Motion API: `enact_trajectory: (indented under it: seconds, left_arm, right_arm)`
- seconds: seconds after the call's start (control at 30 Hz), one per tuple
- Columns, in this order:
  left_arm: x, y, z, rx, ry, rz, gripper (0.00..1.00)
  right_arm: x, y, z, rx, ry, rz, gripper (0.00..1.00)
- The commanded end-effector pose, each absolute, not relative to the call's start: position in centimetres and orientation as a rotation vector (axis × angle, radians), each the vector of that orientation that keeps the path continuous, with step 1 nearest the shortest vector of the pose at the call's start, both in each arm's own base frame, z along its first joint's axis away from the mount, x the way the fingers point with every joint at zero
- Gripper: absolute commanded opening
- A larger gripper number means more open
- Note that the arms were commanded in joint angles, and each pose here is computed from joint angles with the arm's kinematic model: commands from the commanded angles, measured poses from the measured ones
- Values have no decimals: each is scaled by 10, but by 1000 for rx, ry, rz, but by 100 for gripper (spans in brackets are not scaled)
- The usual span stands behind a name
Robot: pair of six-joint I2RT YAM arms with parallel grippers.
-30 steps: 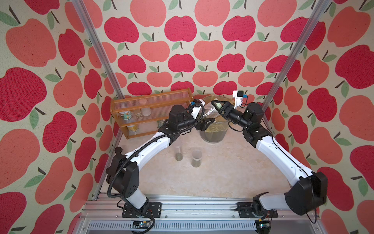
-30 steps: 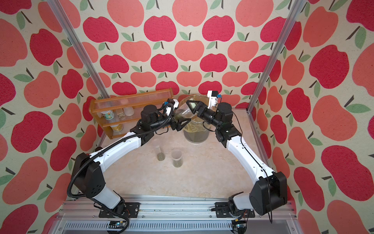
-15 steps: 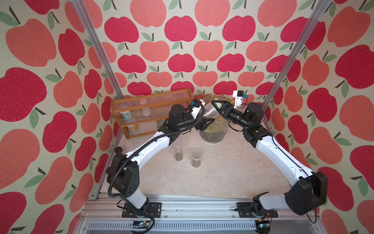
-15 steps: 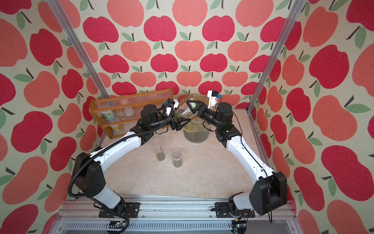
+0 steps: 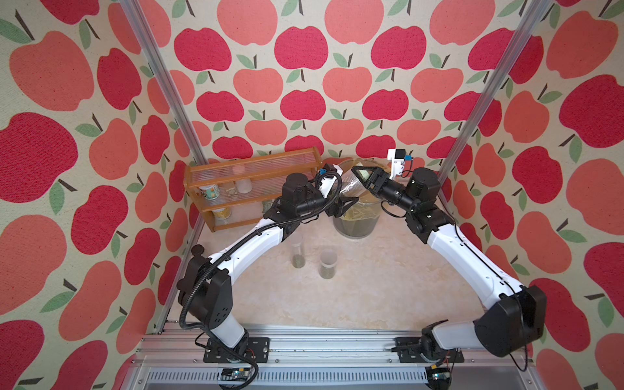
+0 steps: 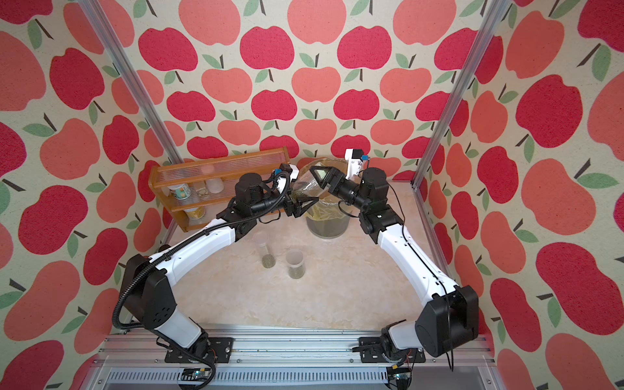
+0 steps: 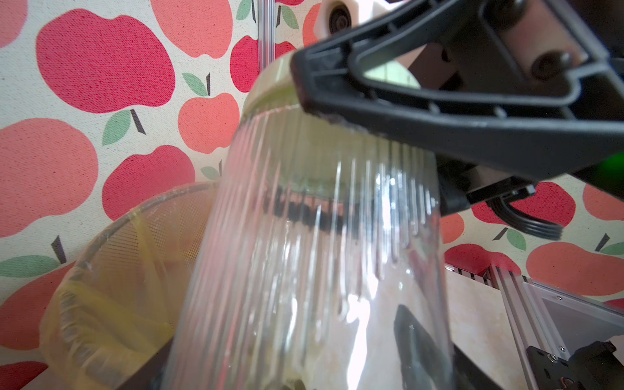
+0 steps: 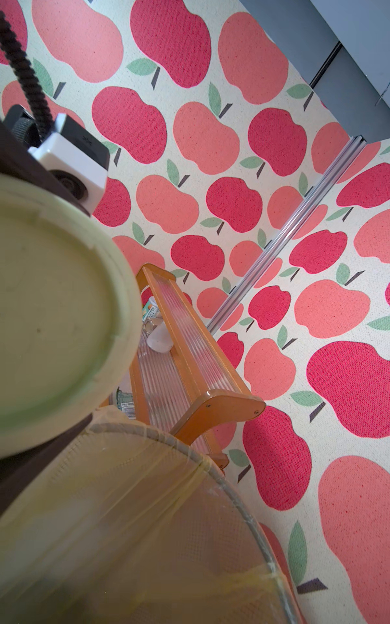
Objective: Empty moldy mung beans from jars
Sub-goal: Pick up the jar from the center of the board.
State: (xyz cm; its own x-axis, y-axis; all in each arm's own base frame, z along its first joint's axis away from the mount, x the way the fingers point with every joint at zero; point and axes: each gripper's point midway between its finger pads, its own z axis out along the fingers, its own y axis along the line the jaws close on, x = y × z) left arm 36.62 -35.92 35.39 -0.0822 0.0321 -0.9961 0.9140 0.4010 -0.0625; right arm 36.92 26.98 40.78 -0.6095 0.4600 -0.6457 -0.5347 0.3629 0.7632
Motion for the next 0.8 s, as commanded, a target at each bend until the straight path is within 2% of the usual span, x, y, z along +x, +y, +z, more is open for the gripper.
enact_trajectory:
  seconds: [0.0,0.37,0.77]
  left_arm:
    - [363,-362,381,924,1358,-855,66]
    - [354,-364,393,947,1347,-963,57]
    - [351,-360,404,929,1333,-984,51]
  right_arm:
    - [355,293,416,-170,1741,1435,60]
    - [365,311,388,-156,1784,1482,61]
    - [365,310,388,-164,1767,1468,65]
